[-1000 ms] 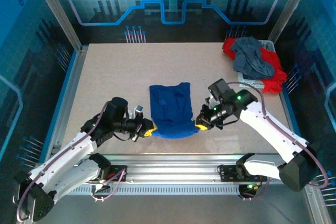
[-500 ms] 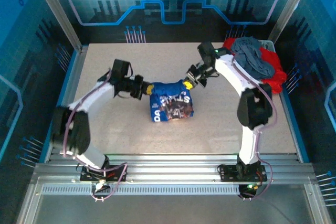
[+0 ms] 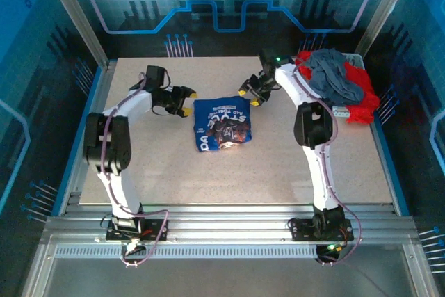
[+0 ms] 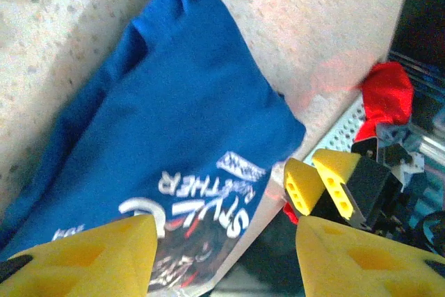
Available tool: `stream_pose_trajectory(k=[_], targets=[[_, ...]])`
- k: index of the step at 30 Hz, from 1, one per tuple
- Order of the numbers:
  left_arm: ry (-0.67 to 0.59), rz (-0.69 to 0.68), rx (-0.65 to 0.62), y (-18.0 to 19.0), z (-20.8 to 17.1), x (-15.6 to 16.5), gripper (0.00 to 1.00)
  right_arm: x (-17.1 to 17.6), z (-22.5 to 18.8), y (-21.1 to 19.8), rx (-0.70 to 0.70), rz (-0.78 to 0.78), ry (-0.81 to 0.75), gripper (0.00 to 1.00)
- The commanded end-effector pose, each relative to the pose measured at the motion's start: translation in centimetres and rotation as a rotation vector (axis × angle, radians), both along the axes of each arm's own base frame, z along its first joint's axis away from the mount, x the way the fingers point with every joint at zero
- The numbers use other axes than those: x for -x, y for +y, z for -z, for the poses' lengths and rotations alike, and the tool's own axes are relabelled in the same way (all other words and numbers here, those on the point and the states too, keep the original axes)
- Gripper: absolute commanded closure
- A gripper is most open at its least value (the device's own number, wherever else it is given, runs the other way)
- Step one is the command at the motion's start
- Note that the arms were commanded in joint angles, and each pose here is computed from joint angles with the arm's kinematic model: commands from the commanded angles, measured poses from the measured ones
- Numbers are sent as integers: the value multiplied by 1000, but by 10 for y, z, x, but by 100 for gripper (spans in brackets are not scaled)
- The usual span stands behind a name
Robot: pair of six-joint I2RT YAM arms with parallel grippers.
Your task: Fold and stack the t-shirts
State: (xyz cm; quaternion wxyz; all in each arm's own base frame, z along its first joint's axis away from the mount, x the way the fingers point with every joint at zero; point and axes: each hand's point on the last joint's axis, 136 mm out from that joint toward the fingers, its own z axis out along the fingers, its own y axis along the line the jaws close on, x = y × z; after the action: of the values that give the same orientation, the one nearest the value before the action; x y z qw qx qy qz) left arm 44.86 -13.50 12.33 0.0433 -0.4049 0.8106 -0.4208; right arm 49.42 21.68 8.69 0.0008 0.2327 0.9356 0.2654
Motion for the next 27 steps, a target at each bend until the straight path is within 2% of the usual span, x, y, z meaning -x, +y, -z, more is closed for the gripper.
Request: stream_pose_trajectory(k=[1,5,10,13,17,23,27], targets=[[-61,23,-22,1,-9,23,46,25,-62,-5,28,-29,-158,44],[-45,44,22,-5,6,18,57,58,-50,5,7,-47,-130,49],[-84,104,23,-26,-3,-22,67,88,-33,30,-53,-40,-46,74],[-71,164,4,-47,4,-37,70,109,-21,36,-65,5,33,83],[-40,215,-7,-70,25,-49,73,128,2,33,-25,40,92,85],[23,239,-55,-77,75,-63,75,121,60,-3,59,41,162,86],[-27,240,-44,-82,80,-81,75,126,80,-5,62,16,217,87]])
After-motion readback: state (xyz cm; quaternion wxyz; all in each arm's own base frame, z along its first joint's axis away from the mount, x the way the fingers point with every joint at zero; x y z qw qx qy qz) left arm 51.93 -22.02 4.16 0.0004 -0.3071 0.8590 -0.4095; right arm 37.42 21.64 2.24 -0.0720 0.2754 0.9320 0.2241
